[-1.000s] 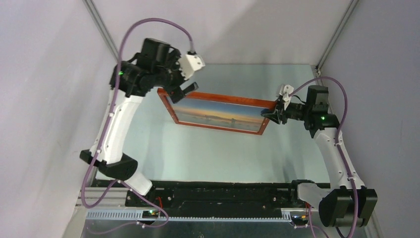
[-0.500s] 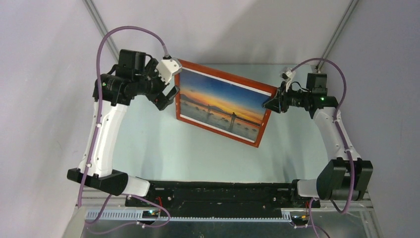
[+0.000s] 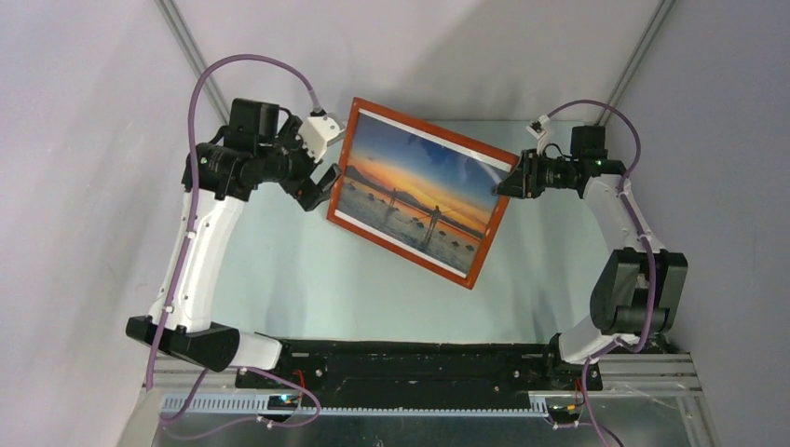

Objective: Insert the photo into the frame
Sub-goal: Turn over the photo frame at the center of the board.

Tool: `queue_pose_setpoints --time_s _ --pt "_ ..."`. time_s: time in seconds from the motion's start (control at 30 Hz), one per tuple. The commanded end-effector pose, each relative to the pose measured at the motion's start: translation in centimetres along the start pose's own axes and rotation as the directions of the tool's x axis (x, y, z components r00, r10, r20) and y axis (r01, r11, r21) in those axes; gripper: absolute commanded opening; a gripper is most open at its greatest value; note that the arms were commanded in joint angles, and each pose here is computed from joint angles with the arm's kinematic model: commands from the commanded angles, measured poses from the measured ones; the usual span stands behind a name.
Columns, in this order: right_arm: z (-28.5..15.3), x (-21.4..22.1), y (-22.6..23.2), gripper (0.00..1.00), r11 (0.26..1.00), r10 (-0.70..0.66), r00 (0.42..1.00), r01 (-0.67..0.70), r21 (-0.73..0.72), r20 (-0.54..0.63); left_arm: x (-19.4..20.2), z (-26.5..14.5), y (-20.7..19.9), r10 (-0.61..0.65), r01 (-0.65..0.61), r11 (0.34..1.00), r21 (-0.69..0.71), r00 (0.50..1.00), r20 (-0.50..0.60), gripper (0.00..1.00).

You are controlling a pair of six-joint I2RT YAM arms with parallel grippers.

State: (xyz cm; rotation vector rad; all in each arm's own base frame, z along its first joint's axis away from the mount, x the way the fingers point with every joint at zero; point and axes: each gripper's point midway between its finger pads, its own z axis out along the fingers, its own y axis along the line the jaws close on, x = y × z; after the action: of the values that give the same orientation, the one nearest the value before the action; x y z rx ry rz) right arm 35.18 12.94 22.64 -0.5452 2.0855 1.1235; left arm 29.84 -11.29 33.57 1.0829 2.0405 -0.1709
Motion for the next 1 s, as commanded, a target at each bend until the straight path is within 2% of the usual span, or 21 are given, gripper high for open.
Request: queue_pose_setpoints --time_s 0.0,0.33,0.6,0.97 --pt "-0.1 -1.0 -1.0 0.00 0.999 0.038 0.999 -0.038 -0.006 0.011 -0.6 -0.3 -0.3 -0.011 0.010 1.000 0.006 0.999 0.048 1.00" --pt "0.1 1.4 -5.5 0.00 0.973 0.228 0.974 -0.228 -0.032 -0.018 -0.6 1.1 -0.7 -0.044 0.042 0.998 0.052 0.998 0.039 1.00" --pt "-0.2 3.7 -10.6 0.00 0.920 0.392 0.920 -0.392 -0.004 -0.008 -0.7 1.9 -0.7 -0.062 0.059 0.996 0.071 0.998 0.033 1.00" --pt "-0.3 6.3 -14.8 0.00 0.842 0.537 0.843 -0.538 -0.046 -0.035 -0.7 3.1 -1.0 -0.071 0.070 0.993 0.099 0.997 0.014 1.00"
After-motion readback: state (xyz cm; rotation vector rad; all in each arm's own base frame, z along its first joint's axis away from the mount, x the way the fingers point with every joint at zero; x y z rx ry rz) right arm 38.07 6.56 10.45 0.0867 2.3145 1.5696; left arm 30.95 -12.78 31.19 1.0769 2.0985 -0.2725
